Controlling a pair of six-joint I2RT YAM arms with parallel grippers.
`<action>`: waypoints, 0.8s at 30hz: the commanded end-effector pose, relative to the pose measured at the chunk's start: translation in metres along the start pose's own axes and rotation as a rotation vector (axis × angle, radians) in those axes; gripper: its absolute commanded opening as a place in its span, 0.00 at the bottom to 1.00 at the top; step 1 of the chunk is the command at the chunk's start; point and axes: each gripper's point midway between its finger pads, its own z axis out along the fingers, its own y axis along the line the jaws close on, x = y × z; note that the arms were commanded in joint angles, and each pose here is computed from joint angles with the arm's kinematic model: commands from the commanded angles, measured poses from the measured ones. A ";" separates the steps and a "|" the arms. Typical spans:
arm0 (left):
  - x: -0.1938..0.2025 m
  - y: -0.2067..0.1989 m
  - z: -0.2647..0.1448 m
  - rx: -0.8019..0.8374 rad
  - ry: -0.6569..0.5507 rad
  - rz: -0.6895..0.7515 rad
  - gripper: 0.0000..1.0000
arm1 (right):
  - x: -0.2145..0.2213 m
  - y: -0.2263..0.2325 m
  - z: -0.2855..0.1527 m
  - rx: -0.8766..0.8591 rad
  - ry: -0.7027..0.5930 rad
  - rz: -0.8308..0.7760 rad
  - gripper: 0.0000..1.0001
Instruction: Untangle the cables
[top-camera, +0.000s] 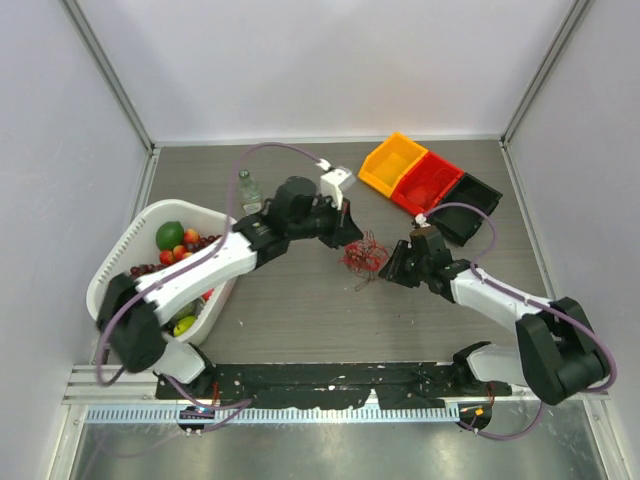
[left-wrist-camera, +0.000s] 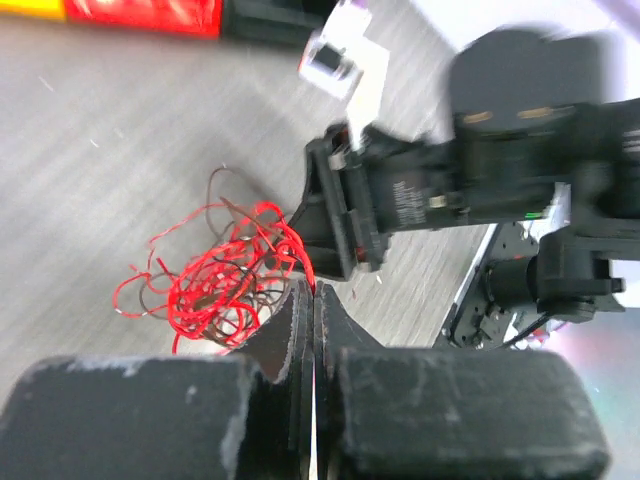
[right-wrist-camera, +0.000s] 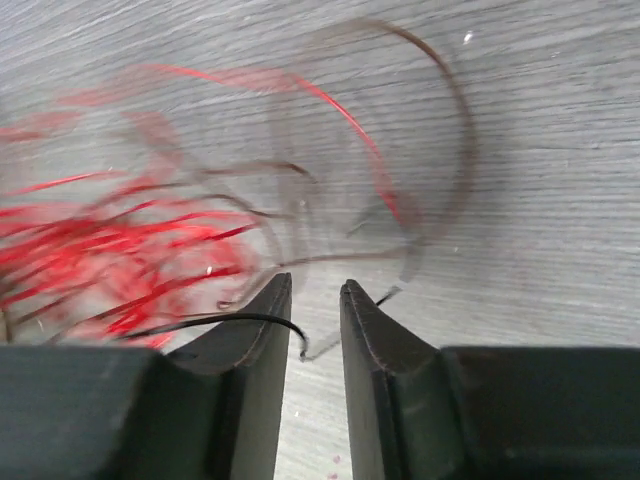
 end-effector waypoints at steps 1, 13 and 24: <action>-0.067 -0.022 -0.077 -0.076 -0.289 0.198 0.00 | -0.017 0.003 0.017 0.023 -0.061 0.028 0.29; -0.096 -0.059 -0.168 -0.025 -0.528 0.292 0.00 | -0.037 0.024 -0.004 0.001 -0.123 -0.150 0.59; -0.093 -0.052 -0.162 -0.044 -0.492 0.252 0.00 | -0.073 0.161 -0.106 -0.495 -0.348 -0.395 0.77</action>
